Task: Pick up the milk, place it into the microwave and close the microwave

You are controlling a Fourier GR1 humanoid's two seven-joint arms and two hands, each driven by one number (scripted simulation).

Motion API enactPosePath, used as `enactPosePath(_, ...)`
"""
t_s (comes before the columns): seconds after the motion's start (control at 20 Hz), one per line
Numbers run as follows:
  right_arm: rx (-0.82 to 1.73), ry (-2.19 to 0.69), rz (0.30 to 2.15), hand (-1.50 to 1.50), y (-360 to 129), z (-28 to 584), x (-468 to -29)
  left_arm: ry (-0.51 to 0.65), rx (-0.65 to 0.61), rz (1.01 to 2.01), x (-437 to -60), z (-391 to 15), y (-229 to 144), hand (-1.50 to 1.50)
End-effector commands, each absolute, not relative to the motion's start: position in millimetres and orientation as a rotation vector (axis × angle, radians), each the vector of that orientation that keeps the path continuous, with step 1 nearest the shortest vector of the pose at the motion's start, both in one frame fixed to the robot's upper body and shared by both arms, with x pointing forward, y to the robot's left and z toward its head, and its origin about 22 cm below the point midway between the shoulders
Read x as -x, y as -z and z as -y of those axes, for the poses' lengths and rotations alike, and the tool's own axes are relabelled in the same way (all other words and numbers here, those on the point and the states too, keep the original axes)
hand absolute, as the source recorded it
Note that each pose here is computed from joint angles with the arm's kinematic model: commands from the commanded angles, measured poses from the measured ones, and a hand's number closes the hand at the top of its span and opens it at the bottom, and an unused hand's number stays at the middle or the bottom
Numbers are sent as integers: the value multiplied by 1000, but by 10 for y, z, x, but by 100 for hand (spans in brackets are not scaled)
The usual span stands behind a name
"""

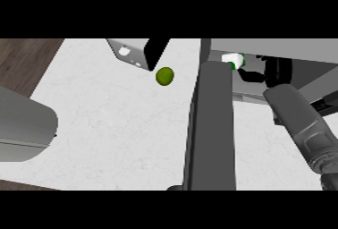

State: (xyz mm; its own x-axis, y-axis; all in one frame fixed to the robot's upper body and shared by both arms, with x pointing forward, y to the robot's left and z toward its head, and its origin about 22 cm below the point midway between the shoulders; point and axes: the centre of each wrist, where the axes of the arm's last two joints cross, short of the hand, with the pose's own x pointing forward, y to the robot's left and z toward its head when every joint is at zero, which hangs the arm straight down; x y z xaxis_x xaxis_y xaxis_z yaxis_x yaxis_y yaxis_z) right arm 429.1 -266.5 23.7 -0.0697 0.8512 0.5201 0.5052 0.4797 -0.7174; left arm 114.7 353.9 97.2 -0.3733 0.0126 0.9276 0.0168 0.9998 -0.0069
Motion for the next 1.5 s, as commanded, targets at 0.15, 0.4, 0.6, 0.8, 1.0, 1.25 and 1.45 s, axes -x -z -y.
enactPosePath(0.15,1180,-504,1776,-150,-260,2519,-4327,42,-2,1930,-1221,-3569,-934,-150)
enactPosePath(0.4,1074,-530,1838,-150,-354,2359,-4393,67,37,1920,-1345,-3540,-896,-150)
enactPosePath(0.6,1001,-546,1865,-150,-425,2458,-4414,124,83,1894,-1327,-3534,-885,-150)
enactPosePath(0.8,863,-502,1892,-150,-471,2420,-4439,167,117,1920,-1373,-3444,-909,-150)
enactPosePath(1.0,718,-463,1922,-150,-364,2246,-4408,200,178,1908,-1471,-3403,-826,-150)
enactPosePath(1.25,533,-352,1922,-150,-232,2367,-4332,222,250,1893,-1521,-3245,-780,-150)
enactPosePath(1.45,404,-278,1954,-150,11,2424,-4191,238,259,1912,-1625,-3219,-802,-150)
